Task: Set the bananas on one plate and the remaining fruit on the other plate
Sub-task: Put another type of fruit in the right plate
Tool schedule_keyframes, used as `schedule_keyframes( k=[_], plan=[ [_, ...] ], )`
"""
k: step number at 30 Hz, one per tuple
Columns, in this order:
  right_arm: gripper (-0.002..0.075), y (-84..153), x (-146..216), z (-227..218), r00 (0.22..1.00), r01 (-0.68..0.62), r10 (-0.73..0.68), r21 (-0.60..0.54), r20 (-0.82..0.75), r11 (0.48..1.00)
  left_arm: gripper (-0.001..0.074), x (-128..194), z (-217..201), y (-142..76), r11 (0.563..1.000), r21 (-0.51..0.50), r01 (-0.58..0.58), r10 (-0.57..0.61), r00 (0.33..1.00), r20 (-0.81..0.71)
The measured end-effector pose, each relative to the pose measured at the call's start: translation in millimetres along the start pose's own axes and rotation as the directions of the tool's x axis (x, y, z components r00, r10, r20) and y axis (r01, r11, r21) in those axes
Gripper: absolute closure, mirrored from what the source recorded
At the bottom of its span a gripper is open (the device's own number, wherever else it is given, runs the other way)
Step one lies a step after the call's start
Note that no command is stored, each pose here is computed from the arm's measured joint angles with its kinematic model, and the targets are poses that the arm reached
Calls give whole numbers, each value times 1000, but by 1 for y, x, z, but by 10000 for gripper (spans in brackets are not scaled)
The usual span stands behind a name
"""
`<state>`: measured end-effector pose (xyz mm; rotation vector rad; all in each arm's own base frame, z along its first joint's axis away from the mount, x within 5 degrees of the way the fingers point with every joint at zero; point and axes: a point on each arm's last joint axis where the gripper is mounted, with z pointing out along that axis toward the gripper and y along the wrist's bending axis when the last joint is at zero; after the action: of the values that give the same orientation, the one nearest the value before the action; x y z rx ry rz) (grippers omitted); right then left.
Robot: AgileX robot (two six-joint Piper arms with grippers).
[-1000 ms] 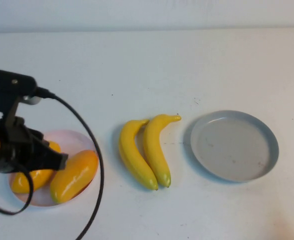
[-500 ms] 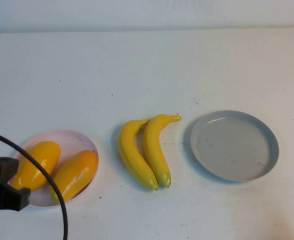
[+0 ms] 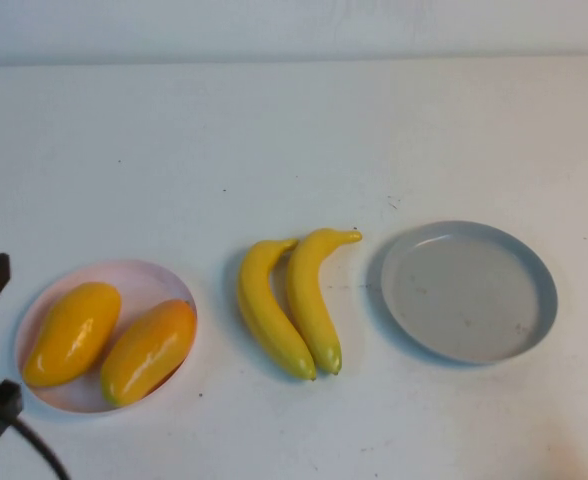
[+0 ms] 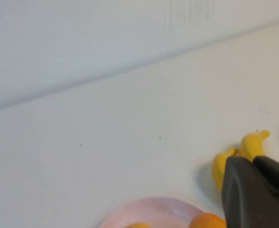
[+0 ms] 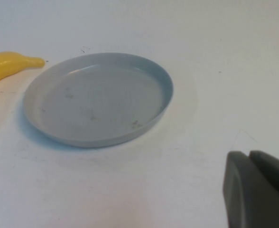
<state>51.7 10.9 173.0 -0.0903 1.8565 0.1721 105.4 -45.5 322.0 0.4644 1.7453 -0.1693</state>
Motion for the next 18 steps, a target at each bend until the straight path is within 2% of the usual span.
schedule_keyframes(
  k=[3,7,13,18],
  plan=[
    [741,0,0,0,1000,0,0,0,0,1000,733,10,-19,4,999,-37,-1,4,996,91],
    [741,0,0,0,1000,0,0,0,0,1000,733,35,-34,7,989,-146,-4,33,980,198],
    [741,0,0,0,1000,0,0,0,0,1000,733,73,-47,10,933,-351,73,49,944,327],
    [741,0,0,0,1000,-1,1,-1,0,1000,733,107,-43,8,910,-396,125,21,939,344]
  ],
)
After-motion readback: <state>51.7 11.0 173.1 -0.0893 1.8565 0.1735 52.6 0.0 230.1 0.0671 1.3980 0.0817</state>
